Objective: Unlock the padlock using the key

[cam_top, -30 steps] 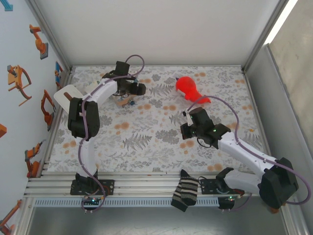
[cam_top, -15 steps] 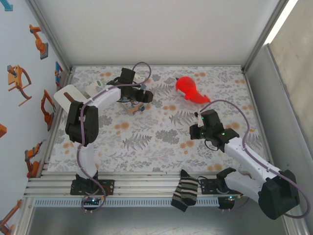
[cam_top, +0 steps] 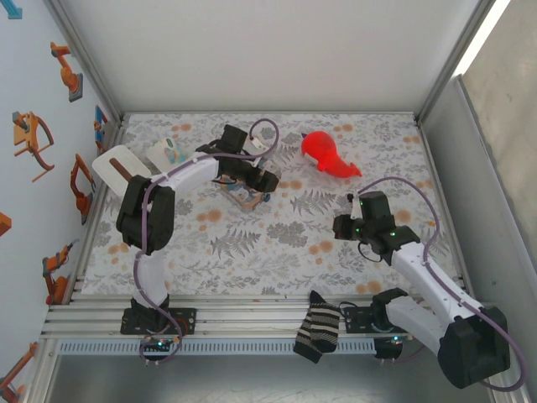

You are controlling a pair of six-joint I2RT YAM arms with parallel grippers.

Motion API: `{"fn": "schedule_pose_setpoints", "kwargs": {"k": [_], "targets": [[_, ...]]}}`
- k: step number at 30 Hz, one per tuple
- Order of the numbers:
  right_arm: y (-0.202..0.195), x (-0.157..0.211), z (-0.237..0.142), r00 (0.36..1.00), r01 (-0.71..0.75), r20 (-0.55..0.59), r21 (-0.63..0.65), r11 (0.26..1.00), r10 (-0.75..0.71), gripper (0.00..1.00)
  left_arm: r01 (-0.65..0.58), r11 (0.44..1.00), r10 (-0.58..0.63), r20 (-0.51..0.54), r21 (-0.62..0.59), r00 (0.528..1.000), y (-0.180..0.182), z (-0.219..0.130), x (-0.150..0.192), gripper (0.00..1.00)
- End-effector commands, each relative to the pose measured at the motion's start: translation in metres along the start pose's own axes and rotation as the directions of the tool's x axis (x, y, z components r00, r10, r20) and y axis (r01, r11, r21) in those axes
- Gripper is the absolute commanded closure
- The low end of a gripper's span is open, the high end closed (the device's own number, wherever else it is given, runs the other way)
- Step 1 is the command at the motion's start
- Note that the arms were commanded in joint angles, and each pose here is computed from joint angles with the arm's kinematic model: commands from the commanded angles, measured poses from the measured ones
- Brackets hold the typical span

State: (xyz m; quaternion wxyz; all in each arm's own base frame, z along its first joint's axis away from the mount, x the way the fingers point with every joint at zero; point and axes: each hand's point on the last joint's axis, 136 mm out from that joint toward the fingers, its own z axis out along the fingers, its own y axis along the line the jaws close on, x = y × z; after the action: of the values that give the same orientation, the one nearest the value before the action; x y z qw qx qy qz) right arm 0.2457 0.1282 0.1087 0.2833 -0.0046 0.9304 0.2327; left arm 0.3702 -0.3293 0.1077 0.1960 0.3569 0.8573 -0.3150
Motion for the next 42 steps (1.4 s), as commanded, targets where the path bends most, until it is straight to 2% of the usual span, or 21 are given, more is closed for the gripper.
{"fn": "schedule_pose_setpoints", "kwargs": {"k": [1, 4, 7, 13, 18, 24, 30, 35, 42], "targets": [[0.002, 0.000, 0.003, 1.000, -0.018, -0.003, -0.020, 1.000, 0.017, 1.00, -0.037, 0.999, 0.036, 0.024, 0.039, 0.999, -0.023, -0.022, -0.006, 0.20], [0.003, -0.001, 0.004, 1.000, -0.020, -0.008, -0.028, 0.999, 0.020, 1.00, -0.048, 0.998, 0.045, 0.073, 0.030, 0.996, -0.033, -0.040, -0.018, 0.20], [0.006, -0.003, 0.006, 1.000, -0.024, -0.006, -0.043, 0.999, 0.024, 1.00, -0.044, 0.999, 0.042, 0.089, 0.016, 0.995, -0.044, -0.054, -0.014, 0.20], [0.011, -0.010, 0.010, 0.999, -0.025, 0.018, -0.071, 0.997, 0.026, 1.00, 0.045, 0.999, -0.047, 0.066, 0.029, 0.997, -0.071, -0.056, 0.032, 0.24], [0.015, -0.019, 0.016, 0.999, -0.023, 0.020, -0.081, 0.996, 0.025, 1.00, 0.125, 0.992, -0.125, 0.027, 0.022, 0.992, -0.087, -0.036, 0.065, 0.24], [0.017, -0.024, 0.020, 1.000, -0.024, 0.012, -0.082, 0.996, 0.025, 1.00, 0.170, 0.983, -0.173, -0.024, -0.074, 0.985, -0.063, -0.014, 0.083, 0.24], [0.014, -0.024, 0.015, 0.999, -0.021, 0.026, -0.065, 0.998, 0.022, 1.00, 0.214, 0.959, -0.226, -0.044, -0.187, 0.973, -0.029, -0.006, 0.096, 0.24], [0.012, -0.021, 0.013, 1.000, -0.012, 0.017, -0.056, 0.998, 0.013, 1.00, 0.303, 0.923, -0.304, 0.034, -0.237, 0.952, 0.012, -0.021, 0.096, 0.24], [0.011, -0.017, 0.013, 1.000, -0.006, 0.010, -0.054, 0.999, 0.007, 1.00, 0.334, 0.917, -0.319, 0.102, -0.218, 0.942, 0.045, -0.040, 0.079, 0.23]]}}
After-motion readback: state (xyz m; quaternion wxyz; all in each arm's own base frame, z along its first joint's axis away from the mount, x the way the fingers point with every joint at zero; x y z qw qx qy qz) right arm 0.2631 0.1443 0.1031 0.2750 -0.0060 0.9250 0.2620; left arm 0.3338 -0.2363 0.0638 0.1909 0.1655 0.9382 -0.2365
